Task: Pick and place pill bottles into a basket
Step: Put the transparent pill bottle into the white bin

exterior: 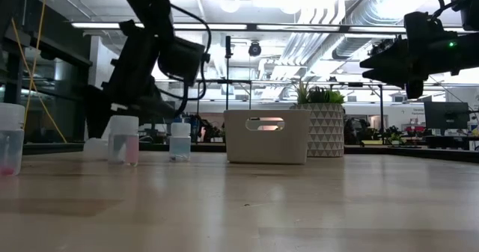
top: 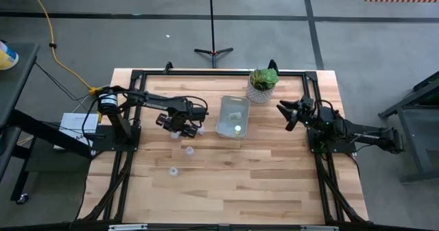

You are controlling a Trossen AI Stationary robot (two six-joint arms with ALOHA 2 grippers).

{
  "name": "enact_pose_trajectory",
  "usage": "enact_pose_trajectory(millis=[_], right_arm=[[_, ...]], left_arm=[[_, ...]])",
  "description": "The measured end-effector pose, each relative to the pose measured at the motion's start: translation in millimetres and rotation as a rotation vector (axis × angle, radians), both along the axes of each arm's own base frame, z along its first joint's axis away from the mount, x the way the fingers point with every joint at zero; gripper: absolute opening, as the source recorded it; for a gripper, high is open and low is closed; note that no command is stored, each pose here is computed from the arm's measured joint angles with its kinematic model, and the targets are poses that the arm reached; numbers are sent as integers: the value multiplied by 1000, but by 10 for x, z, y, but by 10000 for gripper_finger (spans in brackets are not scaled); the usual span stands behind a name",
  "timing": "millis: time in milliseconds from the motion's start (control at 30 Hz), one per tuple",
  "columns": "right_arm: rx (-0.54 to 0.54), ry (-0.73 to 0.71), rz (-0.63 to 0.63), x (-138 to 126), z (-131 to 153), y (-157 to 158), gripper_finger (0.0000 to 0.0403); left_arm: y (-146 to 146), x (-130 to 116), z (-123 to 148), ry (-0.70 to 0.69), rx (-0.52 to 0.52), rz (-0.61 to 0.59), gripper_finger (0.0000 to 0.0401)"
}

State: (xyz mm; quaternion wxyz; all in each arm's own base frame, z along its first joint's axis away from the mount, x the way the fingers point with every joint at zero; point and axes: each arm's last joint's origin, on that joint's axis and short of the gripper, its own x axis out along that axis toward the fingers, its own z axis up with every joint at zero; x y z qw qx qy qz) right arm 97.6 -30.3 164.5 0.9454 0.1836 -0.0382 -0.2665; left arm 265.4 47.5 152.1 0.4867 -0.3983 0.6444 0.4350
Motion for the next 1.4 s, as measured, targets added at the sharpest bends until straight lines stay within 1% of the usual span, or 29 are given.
enact_pose_trajectory(millis=[167,367,433,600,667,733,767,867,967,1100,1200,1267,1300,1400], right_arm=[[0,0,7,1,0,2,149],[0,0,8,1,0,2,149],[0,0,12,2,-1,3,149],[1,0,15,2,-1,4,149],[1,0,15,2,-1,4,149],[1,1,15,2,-1,4,149],[1,1,15,2,-1,4,149],[1,1,15,2,-1,4,149],[1,4,15,4,-4,3,149],[3,14,15,10,-12,2,149],[3,15,16,11,-13,2,149],[3,15,16,11,-13,2,149],[3,16,16,11,-13,2,149],[4,19,16,13,-16,2,149]], left_arm=[[-6,-26,-111,-41,-1,18,248],[-3,-26,-125,-52,7,-32,243],[-1,-25,-128,-54,5,-53,229],[3,-13,-116,-59,-1,-113,171],[9,0,-79,-50,7,-150,170],[28,12,2,-16,50,-180,170],[39,34,71,-11,70,-189,170],[94,98,330,-38,129,-271,169],[138,280,606,-208,196,-378,170],[188,591,1036,-505,333,-543,182],[216,821,1309,-741,426,-672,179],[226,950,1420,-900,482,-746,170],[228,995,1448,-957,505,-785,168],[245,1128,1475,-1079,593,-840,168]])
